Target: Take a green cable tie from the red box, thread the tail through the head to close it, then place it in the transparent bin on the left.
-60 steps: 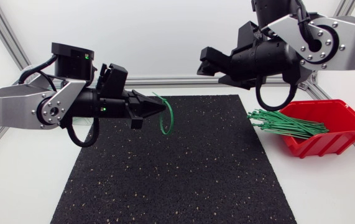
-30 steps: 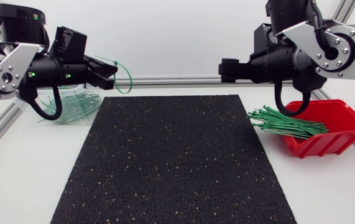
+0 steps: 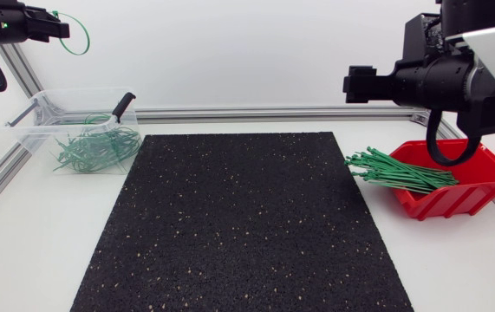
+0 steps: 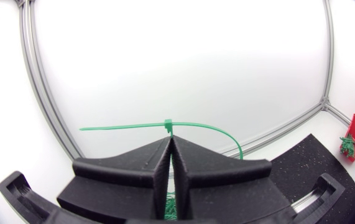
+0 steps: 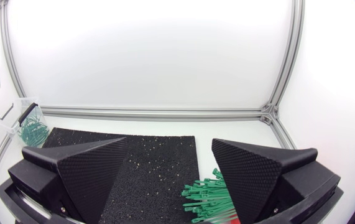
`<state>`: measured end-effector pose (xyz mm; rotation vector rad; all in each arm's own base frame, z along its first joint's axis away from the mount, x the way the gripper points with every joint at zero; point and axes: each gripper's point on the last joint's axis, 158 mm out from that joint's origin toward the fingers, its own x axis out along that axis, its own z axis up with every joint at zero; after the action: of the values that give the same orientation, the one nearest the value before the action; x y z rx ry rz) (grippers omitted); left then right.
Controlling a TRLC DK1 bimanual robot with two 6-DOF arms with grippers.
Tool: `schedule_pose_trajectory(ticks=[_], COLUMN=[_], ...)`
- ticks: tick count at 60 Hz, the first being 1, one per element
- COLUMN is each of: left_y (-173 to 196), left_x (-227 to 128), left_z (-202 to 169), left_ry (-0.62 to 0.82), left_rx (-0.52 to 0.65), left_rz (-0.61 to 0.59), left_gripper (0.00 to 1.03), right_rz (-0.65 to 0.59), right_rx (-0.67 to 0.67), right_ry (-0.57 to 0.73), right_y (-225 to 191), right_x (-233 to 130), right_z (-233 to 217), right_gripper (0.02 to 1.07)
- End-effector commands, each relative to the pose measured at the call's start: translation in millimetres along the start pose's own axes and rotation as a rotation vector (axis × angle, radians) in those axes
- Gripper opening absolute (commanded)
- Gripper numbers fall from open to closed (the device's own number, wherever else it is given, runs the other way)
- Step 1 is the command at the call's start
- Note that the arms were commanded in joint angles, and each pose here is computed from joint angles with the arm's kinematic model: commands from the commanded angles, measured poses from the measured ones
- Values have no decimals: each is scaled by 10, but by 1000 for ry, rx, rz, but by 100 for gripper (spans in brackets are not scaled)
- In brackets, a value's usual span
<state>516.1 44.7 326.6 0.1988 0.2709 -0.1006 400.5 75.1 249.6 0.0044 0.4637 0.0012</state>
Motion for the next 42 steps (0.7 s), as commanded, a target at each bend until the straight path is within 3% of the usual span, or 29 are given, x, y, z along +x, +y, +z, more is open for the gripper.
schedule_pose_trajectory(ticks=[1,13,23,25,28,29,31,42], left_y=[302,634,631,652,660,668,679,610], left_x=[266,616,713,739,768,772,778,611], left_z=[-250,-737,-1024,-1103,-1186,-1209,-1252,-1226], left_ry=[59,167,232,251,270,277,289,297], left_rx=[-18,-23,-10,-9,-7,-2,-2,5], left_rz=[44,123,115,126,131,135,142,156], left_gripper=[3,3,4,15,55,74,102,100], right_rz=[-26,-63,-81,-82,-91,-92,-93,-101], right_rx=[-22,-28,-36,-41,-47,-51,-59,-77], right_ry=[-25,-61,-89,-95,-95,-96,-102,-136], right_y=[-124,-322,-428,-435,-461,-463,-471,-534], right_x=[-72,-219,-361,-390,-416,-430,-460,-667], right_z=[11,75,155,169,167,170,181,225], right_gripper=[101,101,101,101,101,101,101,101])
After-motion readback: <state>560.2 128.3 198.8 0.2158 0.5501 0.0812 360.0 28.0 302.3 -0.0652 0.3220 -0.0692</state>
